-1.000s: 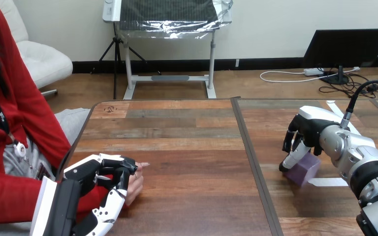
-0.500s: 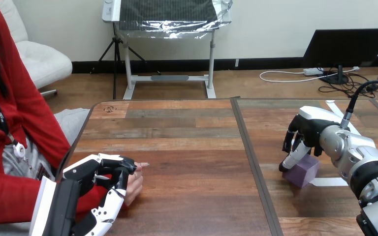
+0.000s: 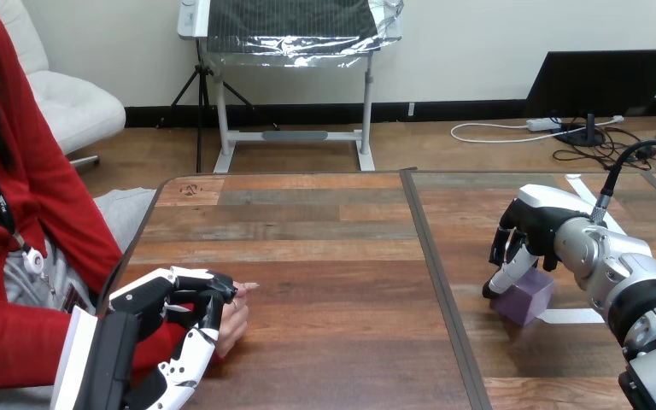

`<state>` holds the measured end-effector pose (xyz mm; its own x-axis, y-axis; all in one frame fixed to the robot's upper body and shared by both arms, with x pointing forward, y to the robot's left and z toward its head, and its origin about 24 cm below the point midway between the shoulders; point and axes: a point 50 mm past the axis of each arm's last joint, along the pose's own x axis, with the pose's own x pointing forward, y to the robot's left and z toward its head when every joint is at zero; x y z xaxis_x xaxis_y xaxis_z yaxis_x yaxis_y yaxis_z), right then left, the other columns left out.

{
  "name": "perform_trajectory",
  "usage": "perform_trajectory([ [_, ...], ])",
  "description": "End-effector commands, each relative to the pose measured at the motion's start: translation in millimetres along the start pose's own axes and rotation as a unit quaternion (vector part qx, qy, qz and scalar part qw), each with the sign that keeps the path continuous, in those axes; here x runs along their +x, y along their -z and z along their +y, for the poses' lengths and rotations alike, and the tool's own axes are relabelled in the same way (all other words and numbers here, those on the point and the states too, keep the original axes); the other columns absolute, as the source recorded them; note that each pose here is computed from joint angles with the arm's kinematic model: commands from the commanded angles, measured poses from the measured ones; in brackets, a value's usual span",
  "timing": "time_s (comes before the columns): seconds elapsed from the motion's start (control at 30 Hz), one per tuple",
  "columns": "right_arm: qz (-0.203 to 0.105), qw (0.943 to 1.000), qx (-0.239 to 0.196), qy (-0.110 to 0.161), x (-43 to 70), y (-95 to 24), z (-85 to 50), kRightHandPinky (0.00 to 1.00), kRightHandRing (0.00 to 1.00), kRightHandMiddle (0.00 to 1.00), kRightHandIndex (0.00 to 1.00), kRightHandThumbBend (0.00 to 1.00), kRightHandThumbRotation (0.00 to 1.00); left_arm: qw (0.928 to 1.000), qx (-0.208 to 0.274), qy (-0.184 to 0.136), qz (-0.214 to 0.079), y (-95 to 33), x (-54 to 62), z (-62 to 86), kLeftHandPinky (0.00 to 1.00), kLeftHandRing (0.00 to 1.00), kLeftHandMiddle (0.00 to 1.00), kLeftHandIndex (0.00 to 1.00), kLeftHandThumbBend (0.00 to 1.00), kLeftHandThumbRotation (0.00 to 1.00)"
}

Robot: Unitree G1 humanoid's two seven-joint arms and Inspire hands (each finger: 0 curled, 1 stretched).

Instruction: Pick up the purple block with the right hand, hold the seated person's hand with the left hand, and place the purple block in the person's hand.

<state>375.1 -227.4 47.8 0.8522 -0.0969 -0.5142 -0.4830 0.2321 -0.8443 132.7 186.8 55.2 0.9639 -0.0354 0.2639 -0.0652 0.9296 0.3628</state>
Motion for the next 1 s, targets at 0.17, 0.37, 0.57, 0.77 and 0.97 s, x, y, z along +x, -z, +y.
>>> perform_trajectory([
  [0.17,-0.011,0.9995,-0.004,0.028,-2.7,-2.5,-25.2,0.58,0.67,0.68,0.63,0.89,0.15,0.9993,0.004,-0.008,-0.036,-8.9,10.8,2.1,0.48,0.61,0.65,0.52,0.26,0.55],
  [0.37,-0.017,0.9994,-0.007,0.028,-3.5,0.0,-27.2,0.60,0.68,0.71,0.70,0.94,0.38,0.9993,0.005,-0.008,-0.036,-8.8,10.1,2.3,0.48,0.61,0.65,0.52,0.25,0.55],
  [0.57,-0.023,0.9994,0.001,0.026,-4.6,1.9,-30.7,0.66,0.72,0.75,0.76,0.99,0.53,0.9994,0.005,-0.009,-0.034,-8.4,9.5,2.3,0.48,0.61,0.65,0.52,0.24,0.54],
  [0.77,-0.025,0.9994,0.003,0.023,-5.7,3.4,-35.2,0.70,0.75,0.78,0.80,1.00,0.58,0.9994,0.004,-0.010,-0.033,-7.9,8.9,2.3,0.48,0.61,0.65,0.52,0.24,0.54],
  [0.97,-0.023,0.9995,-0.006,0.020,-6.8,5.3,-39.4,0.73,0.80,0.83,0.84,1.00,0.62,0.9995,0.003,-0.010,-0.031,-7.5,8.4,1.9,0.49,0.62,0.65,0.52,0.25,0.54],
])
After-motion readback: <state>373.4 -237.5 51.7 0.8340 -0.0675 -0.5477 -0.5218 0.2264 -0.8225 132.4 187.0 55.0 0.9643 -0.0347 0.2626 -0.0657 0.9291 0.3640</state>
